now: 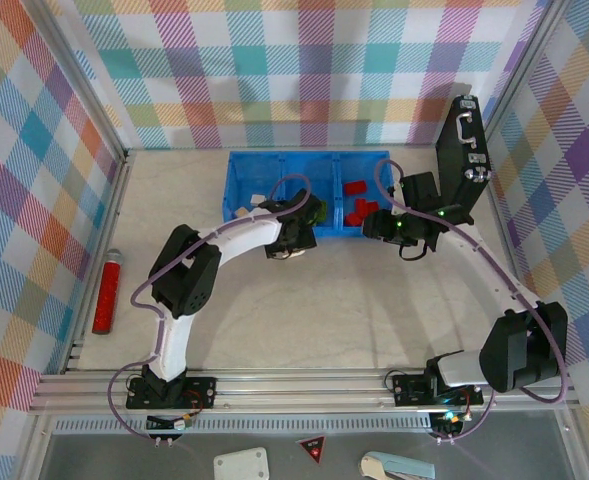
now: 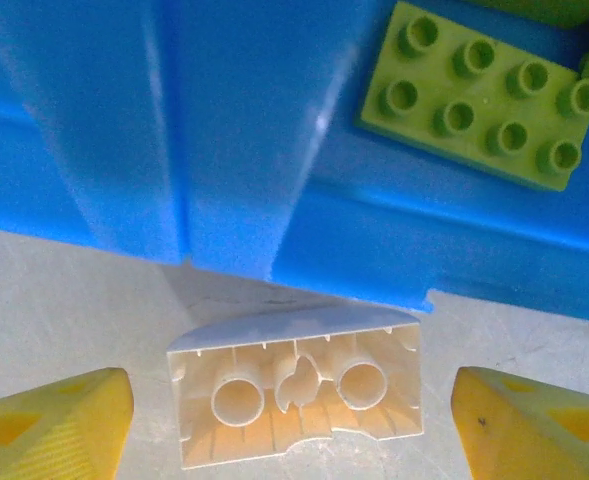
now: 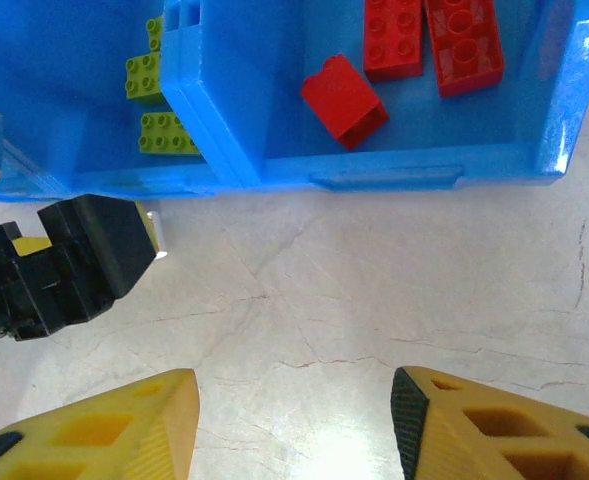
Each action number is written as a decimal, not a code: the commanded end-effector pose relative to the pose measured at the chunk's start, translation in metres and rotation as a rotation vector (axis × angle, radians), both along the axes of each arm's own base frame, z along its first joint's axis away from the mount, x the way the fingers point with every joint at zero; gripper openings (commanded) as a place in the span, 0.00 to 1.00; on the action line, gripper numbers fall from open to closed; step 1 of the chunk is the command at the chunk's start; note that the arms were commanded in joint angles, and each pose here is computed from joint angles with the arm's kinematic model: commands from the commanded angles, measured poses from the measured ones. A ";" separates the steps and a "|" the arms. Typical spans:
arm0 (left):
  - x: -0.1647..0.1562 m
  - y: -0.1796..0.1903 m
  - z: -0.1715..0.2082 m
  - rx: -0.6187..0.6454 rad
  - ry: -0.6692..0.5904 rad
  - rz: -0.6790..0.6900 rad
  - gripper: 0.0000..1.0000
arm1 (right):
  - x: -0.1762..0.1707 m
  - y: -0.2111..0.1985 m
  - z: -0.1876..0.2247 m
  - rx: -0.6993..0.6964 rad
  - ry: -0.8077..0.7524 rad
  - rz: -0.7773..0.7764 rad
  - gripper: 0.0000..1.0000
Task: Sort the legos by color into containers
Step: Pick up the lego from the center of the table.
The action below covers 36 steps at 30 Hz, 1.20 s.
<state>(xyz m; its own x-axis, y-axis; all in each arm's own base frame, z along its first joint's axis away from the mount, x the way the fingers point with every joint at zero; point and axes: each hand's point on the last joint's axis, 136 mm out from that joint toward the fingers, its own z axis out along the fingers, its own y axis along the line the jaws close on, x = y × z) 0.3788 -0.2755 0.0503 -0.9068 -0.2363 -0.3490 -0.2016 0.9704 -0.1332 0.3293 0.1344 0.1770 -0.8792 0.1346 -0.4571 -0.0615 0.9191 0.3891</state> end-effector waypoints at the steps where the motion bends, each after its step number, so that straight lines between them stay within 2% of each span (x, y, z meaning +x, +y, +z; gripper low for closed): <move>1: -0.012 0.001 -0.011 0.053 0.022 -0.005 0.83 | -0.008 -0.002 0.003 0.002 -0.004 0.002 0.55; 8: -0.007 0.002 -0.008 0.082 -0.043 -0.004 0.83 | -0.011 -0.003 0.003 0.000 -0.002 0.003 0.55; 21: -0.003 0.007 -0.026 0.131 -0.111 -0.010 0.82 | -0.011 -0.002 0.003 0.002 0.003 0.005 0.55; 29: -0.001 0.007 -0.024 0.132 -0.129 -0.016 0.71 | -0.013 -0.003 0.004 0.003 0.002 0.004 0.55; 36: -0.001 0.008 -0.017 0.130 -0.142 -0.020 0.67 | -0.015 -0.003 0.008 0.006 -0.006 0.003 0.55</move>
<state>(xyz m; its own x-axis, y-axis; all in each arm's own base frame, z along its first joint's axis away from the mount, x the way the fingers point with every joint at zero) 0.3812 -0.2705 0.0322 -0.8557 -0.1866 -0.4826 -0.1835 0.9815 -0.0541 0.3226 0.1325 0.1812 -0.8765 0.1354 -0.4620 -0.0638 0.9185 0.3903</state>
